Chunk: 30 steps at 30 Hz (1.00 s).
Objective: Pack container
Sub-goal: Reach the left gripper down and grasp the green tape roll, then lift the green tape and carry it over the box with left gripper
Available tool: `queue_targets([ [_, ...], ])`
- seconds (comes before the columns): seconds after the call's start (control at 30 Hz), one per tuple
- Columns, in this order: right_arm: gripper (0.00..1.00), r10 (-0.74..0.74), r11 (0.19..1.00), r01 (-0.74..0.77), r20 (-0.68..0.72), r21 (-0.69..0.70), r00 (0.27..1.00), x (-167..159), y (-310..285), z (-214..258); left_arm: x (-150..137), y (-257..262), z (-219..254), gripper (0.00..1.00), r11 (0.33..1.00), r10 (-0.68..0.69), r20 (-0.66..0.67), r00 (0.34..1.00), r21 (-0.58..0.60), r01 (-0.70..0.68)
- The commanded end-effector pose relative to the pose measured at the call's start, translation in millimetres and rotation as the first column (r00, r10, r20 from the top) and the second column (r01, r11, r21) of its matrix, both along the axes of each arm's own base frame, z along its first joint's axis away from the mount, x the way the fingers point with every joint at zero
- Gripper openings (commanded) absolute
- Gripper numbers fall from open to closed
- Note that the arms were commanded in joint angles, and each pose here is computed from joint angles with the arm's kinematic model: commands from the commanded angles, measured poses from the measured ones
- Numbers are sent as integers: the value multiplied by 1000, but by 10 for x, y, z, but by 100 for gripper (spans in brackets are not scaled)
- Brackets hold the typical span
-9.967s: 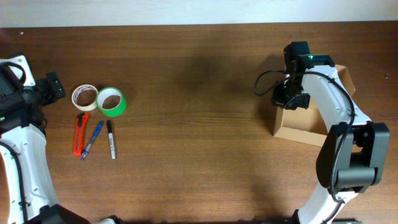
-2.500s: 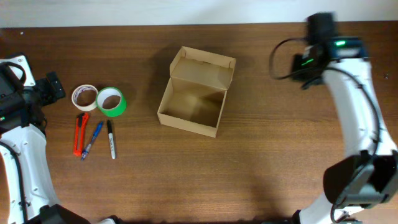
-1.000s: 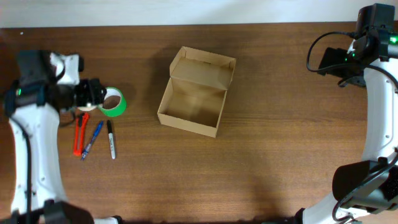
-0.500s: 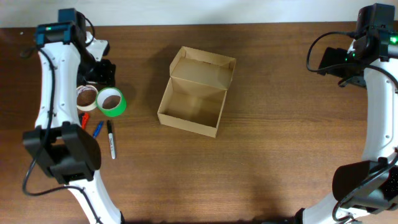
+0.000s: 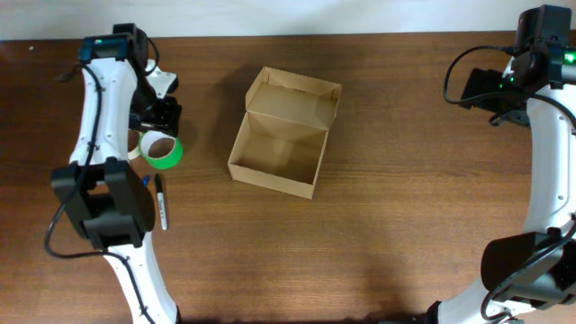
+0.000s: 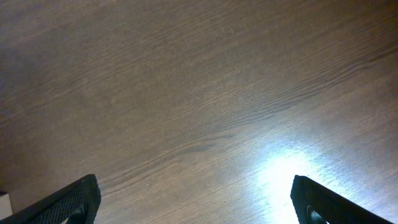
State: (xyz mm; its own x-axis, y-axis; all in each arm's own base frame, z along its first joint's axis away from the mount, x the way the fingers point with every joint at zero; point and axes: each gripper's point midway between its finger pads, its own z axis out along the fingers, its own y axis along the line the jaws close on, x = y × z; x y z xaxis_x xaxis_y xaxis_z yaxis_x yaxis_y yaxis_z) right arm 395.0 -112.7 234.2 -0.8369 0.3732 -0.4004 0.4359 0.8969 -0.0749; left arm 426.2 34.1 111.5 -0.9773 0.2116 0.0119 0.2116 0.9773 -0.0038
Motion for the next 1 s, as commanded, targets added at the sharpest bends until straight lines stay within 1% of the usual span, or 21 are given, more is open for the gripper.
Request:
queue_targets([
  [0.0,99,4,1000,-4,36,-7,999,-2,2,133,6,-82,-229,63,999,-37,-54,998,1,37],
  [0.13,99,4,1000,-4,36,-7,999,-2,2,133,-8,-118,-413,62,999,-46,-95,994,-2,46],
  [0.23,99,4,1000,-4,36,-7,999,-2,2,133,-30,-120,-502,58,999,-47,-115,992,-1,48],
  [0.3,99,4,1000,-4,36,-7,999,-2,2,133,-45,-90,-561,58,999,-47,-125,991,15,49],
  [0.5,99,4,1000,-4,36,-7,999,-2,2,133,-41,-97,-676,57,999,-48,-121,991,11,49],
  [0.77,99,4,1000,-4,36,-7,999,-2,2,133,-100,-99,-890,50,999,-48,-136,990,11,50],
  [0.87,99,4,1000,-4,36,-7,999,-2,2,133,-118,-101,-941,44,999,-48,-140,989,10,50],
  [0.9,99,4,1000,-4,36,-7,999,-2,2,133,-123,-101,-953,40,999,-48,-142,989,10,50],
  [0.93,100,4,1000,-4,36,-7,999,-2,2,133,-124,-101,-967,32,999,-48,-141,989,10,50],
  [0.97,99,4,1000,-4,36,-7,999,-2,2,133,-119,-101,-977,27,999,-47,-138,989,10,49],
])
